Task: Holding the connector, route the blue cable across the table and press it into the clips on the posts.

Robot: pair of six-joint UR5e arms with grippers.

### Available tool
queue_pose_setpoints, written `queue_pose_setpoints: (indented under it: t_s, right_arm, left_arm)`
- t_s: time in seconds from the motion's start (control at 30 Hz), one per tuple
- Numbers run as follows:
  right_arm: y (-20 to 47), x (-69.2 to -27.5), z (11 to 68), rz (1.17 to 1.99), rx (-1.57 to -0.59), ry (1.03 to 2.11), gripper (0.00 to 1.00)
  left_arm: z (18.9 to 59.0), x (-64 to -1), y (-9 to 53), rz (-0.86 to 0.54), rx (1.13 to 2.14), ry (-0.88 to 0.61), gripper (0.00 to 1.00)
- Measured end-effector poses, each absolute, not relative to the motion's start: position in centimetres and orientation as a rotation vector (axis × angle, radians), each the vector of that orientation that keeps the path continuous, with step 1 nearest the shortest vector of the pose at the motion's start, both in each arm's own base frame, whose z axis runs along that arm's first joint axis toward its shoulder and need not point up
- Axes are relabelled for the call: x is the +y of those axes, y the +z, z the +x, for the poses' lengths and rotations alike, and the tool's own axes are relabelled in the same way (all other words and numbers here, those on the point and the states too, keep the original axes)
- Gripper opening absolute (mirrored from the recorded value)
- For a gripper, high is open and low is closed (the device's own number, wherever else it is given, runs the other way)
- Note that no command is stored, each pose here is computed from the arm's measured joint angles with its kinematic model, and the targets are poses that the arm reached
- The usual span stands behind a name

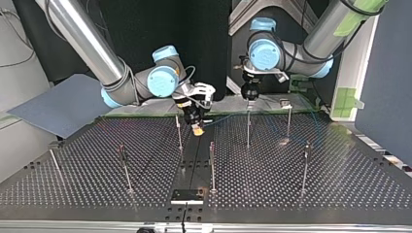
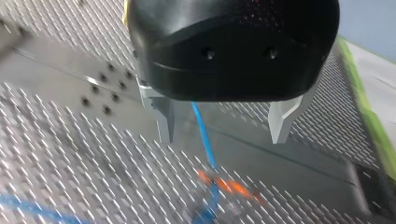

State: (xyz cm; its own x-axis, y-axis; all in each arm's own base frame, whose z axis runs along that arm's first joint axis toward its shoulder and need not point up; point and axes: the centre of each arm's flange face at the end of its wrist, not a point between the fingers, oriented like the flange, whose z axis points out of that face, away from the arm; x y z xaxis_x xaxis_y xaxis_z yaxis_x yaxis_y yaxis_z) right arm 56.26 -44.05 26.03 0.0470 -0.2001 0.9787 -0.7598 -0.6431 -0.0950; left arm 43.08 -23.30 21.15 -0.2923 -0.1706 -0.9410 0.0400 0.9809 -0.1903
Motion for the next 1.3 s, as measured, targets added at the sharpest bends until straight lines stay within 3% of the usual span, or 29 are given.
queue_pose_setpoints:
  t_s: [0.37,0.87,1.3]
  right_arm:
    - [26.3,-43.9,56.0,1.876,-0.967,1.632,0.00]
    - [26.4,-43.9,55.9,1.878,-0.969,1.629,0.00]
    - [26.4,-43.8,55.7,1.884,-0.969,1.623,0.00]
  left_arm:
    - [43.4,-25.8,25.0,-0.134,1.703,-0.354,1.00]
    - [46.0,-29.2,23.1,-0.127,1.707,-0.394,1.00]
    - [49.2,-30.0,20.2,-0.202,1.715,-0.387,1.00]
